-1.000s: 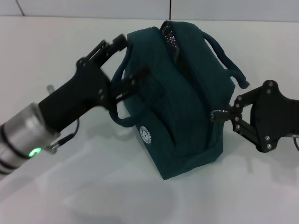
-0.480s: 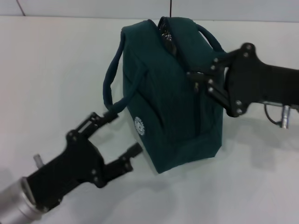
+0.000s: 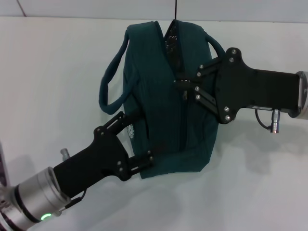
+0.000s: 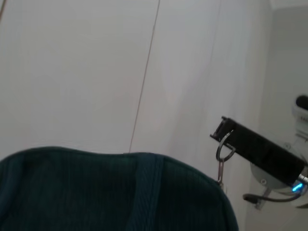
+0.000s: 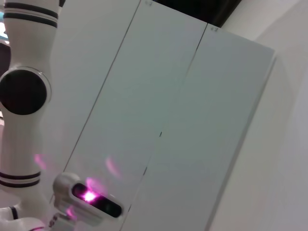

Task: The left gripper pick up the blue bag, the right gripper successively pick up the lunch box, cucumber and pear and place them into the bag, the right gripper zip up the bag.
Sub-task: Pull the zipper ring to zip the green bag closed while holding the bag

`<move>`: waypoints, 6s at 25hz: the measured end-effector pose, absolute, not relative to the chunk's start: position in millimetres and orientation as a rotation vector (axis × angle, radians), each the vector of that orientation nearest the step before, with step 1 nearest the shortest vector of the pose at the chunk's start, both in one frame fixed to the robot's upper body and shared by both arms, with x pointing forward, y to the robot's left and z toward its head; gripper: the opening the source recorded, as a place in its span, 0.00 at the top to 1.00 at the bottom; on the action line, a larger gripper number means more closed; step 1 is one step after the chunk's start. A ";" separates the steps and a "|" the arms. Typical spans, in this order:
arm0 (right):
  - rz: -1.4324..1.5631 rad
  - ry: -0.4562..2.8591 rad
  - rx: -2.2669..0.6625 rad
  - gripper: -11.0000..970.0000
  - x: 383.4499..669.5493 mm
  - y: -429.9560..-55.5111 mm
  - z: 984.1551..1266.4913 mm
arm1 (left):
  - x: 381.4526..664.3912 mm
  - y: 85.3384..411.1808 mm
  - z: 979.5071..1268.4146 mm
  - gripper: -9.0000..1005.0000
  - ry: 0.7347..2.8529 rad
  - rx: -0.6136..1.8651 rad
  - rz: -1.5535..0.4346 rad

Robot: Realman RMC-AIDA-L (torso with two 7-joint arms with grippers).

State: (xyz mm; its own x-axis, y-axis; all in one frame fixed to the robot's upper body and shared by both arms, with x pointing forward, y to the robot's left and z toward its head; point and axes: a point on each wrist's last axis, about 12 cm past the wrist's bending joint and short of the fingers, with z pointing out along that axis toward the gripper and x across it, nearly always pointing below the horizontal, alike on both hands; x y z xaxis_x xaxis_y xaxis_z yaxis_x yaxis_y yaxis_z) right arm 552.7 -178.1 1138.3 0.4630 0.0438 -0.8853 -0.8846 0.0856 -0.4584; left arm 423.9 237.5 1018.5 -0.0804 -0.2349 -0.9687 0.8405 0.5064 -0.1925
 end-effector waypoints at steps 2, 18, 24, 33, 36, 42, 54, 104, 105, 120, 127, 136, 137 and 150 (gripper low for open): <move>0.831 0.842 -1.302 0.97 552.6 -178.0 1138.2 | 425.9 236.5 1018.2 0.16 1.376 0.587 -0.979; 0.820 0.842 -1.284 0.97 551.8 -180.5 1137.3 | 434.4 236.2 1018.0 0.31 1.371 0.627 -0.912; 0.806 0.836 -1.280 0.97 550.2 -182.6 1135.4 | 439.8 234.4 1020.7 0.69 1.355 0.668 -0.915; 0.798 0.873 -1.175 0.97 553.7 -188.2 1133.0 | 437.0 232.3 1018.9 0.92 1.326 0.736 -0.869; 0.800 0.882 -1.172 0.97 554.5 -188.0 1132.7 | 437.6 229.3 1019.0 0.92 1.320 0.768 -0.883; 0.785 0.906 -1.132 0.97 557.2 -191.7 1132.7 | 438.3 227.4 1018.6 0.91 1.320 0.808 -0.899; 0.602 0.943 -1.054 0.97 564.2 -206.0 1125.0 | 434.3 233.0 1014.6 0.87 1.356 0.789 -0.882; 0.552 0.811 -1.058 0.97 549.7 -207.5 1125.9 | 464.2 228.5 1038.9 0.73 1.268 0.660 -0.933; 0.552 0.811 -1.058 0.97 549.7 -207.5 1125.9 | 463.9 228.5 1039.2 0.78 1.264 0.666 -0.933; 0.659 0.933 -0.946 0.97 551.9 -215.7 1123.8 | 456.4 232.6 1039.3 0.93 1.212 0.757 -0.891; 0.678 1.056 -0.863 0.97 561.9 -224.7 1120.8 | 452.8 245.4 1037.2 0.94 1.231 0.733 -0.831; 0.622 1.132 -0.824 0.97 568.7 -231.6 1114.6 | 451.0 256.0 1033.9 0.94 1.266 0.679 -0.766; 0.615 1.139 -0.809 0.97 569.2 -233.8 1114.0 | 451.2 256.7 1033.8 0.94 1.268 0.677 -0.762; 0.564 1.220 -0.716 0.97 569.5 -252.6 1102.8 | 456.8 264.4 1034.1 0.97 1.293 0.637 -0.719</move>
State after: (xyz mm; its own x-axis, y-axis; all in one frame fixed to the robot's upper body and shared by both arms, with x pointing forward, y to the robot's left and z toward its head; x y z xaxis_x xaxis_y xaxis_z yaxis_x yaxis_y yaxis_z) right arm 569.5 -252.6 1102.8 0.2585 0.0119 -0.9660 -0.7287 0.6589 -0.1869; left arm 456.8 264.4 1034.1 0.1225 -0.1162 -0.9856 0.7763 0.6299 0.0222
